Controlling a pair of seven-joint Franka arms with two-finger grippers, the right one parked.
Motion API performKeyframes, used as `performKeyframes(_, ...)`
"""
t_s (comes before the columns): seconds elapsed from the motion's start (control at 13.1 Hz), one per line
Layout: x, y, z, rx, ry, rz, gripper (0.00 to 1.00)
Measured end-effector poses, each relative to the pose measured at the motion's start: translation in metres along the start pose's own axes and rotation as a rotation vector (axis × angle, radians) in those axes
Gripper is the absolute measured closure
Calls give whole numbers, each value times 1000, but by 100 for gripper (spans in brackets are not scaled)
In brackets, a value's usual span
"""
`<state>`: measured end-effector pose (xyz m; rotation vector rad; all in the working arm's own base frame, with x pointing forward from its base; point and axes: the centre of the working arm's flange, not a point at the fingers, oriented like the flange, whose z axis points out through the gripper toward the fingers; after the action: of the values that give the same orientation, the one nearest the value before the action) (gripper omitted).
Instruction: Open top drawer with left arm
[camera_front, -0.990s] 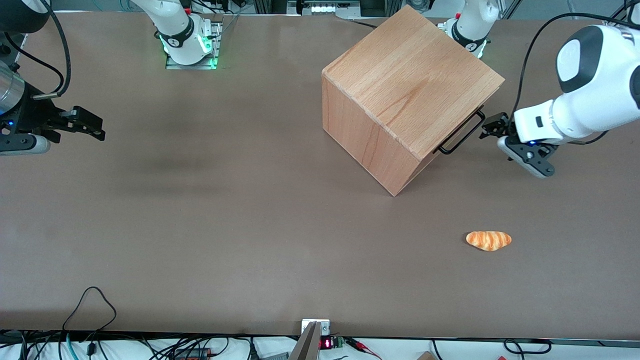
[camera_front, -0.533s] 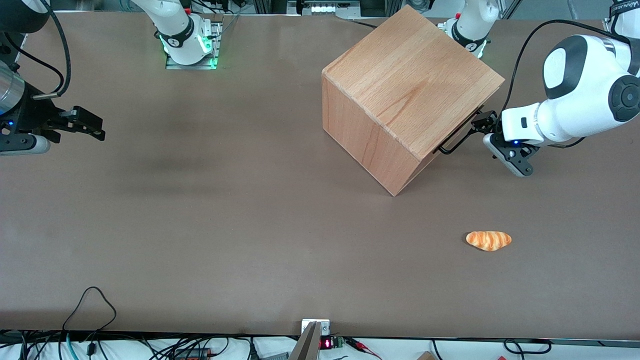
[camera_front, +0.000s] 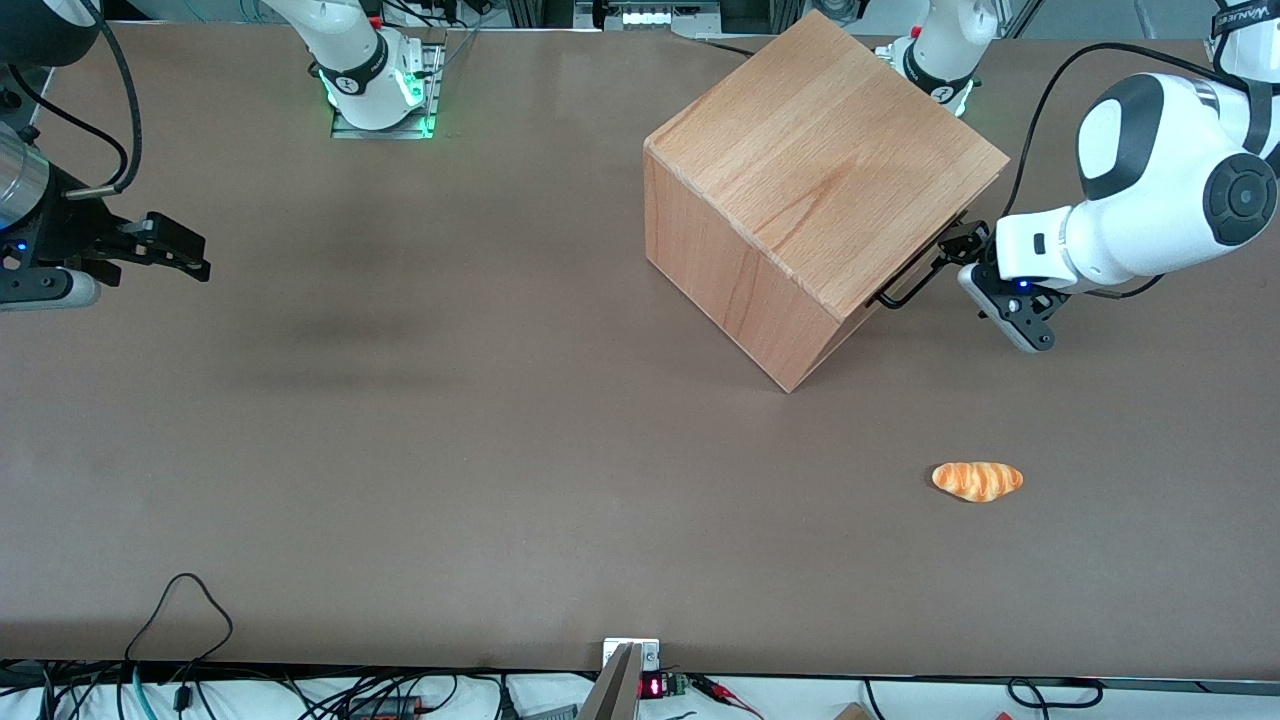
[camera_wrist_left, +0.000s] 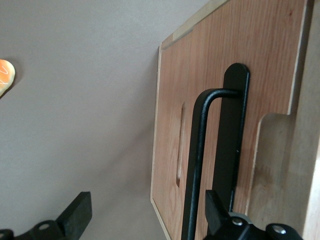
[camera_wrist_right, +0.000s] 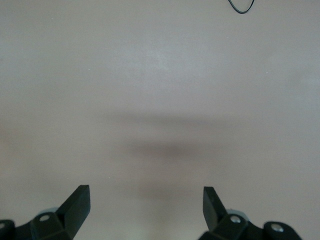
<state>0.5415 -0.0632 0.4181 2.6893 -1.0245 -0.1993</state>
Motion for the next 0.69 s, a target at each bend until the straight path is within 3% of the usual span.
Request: performKeyframes(0.69,1,2,14,-11,-10,6,0)
